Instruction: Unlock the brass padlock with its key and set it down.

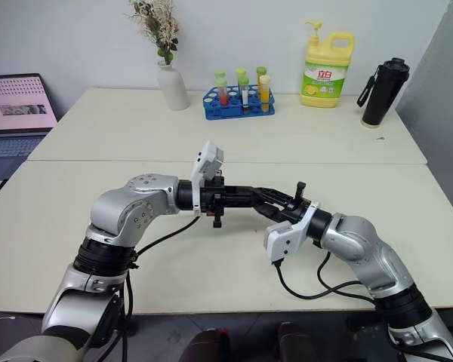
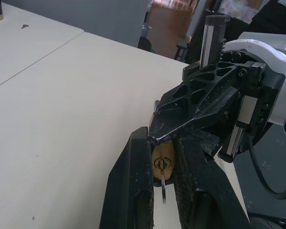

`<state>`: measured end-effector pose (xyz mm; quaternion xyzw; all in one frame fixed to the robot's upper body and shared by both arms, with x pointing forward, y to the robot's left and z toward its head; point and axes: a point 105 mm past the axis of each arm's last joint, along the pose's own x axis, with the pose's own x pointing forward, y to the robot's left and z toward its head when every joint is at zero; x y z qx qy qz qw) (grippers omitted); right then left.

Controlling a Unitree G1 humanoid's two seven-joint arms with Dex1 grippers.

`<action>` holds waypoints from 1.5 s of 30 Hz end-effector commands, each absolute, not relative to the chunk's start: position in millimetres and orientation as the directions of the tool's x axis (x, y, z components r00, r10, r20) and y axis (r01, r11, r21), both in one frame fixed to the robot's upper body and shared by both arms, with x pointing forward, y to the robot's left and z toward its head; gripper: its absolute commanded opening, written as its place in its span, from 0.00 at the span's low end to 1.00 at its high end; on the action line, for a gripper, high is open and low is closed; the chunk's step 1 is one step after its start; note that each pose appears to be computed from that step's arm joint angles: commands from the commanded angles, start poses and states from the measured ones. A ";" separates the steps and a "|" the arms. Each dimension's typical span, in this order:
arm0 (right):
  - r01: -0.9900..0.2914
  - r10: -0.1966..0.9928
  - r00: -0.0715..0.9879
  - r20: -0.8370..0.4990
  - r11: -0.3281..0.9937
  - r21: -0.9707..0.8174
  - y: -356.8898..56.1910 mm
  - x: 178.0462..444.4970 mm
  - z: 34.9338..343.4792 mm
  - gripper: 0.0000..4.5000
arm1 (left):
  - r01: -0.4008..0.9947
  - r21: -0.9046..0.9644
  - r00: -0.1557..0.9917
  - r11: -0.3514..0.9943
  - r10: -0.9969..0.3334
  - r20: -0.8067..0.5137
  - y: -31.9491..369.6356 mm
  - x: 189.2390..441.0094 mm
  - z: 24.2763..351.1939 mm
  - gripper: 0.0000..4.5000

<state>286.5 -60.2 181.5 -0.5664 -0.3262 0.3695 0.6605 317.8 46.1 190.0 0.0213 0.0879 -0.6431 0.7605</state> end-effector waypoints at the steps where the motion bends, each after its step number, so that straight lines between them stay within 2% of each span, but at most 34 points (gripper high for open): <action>1: -0.052 0.875 0.480 0.072 0.110 -0.993 -56.2 279.9 199.9 0.21 | 0.983 -0.040 0.170 0.179 -0.971 -0.165 45.6 319.2 195.5 0.05; 7: -0.080 0.852 0.517 0.077 0.138 -0.987 -68.9 282.5 203.0 0.21 | 0.980 -0.050 0.184 0.194 -0.969 -0.167 48.7 321.3 194.8 0.05; 8: -0.094 0.851 0.519 0.078 0.147 -0.985 -71.3 281.6 203.8 0.37 | 0.980 -0.051 0.182 0.192 -0.969 -0.165 48.1 321.0 195.1 0.05; 9: -0.103 0.851 0.520 0.076 0.151 -0.983 -72.7 280.9 204.1 0.42 | 0.980 -0.052 0.180 0.191 -0.970 -0.164 47.7 320.8 195.2 0.05; 13: -0.217 0.797 0.601 0.053 0.227 -0.949 -92.8 287.3 199.6 0.74 | 0.984 -0.053 0.160 0.170 -0.974 -0.160 46.0 318.3 195.9 0.05; 16: -0.353 0.800 0.599 -0.029 0.232 -0.906 -116.0 276.7 193.3 0.99 | 0.988 -0.055 0.133 0.143 -0.979 -0.155 46.4 316.1 196.6 0.05; 22: -0.645 0.867 0.490 -0.091 0.290 -0.707 -112.8 238.0 196.8 1.00 | 0.992 -0.116 0.026 0.039 -0.993 -0.115 46.2 305.8 202.4 0.05; 25: -0.713 0.875 0.470 -0.116 0.299 -0.634 -109.8 231.0 200.3 0.87 | 0.989 -0.147 0.007 0.022 -0.995 -0.099 49.1 307.0 204.1 0.05; 29: -0.757 0.892 0.444 -0.083 0.323 -0.568 -100.2 229.2 215.6 0.57 | 0.989 -0.147 -0.044 -0.030 -0.995 -0.095 52.9 303.4 205.7 0.05; 36: -0.773 0.895 0.442 -0.067 0.342 -0.535 -92.1 239.5 224.4 0.01 | 0.987 -0.138 -0.095 -0.082 -0.991 -0.090 52.8 293.8 208.5 0.05; 45: -0.775 0.900 0.428 -0.087 0.316 -0.548 -89.2 248.9 220.4 0.00 | 0.986 -0.126 -0.115 -0.105 -0.990 -0.079 53.4 285.9 214.5 0.05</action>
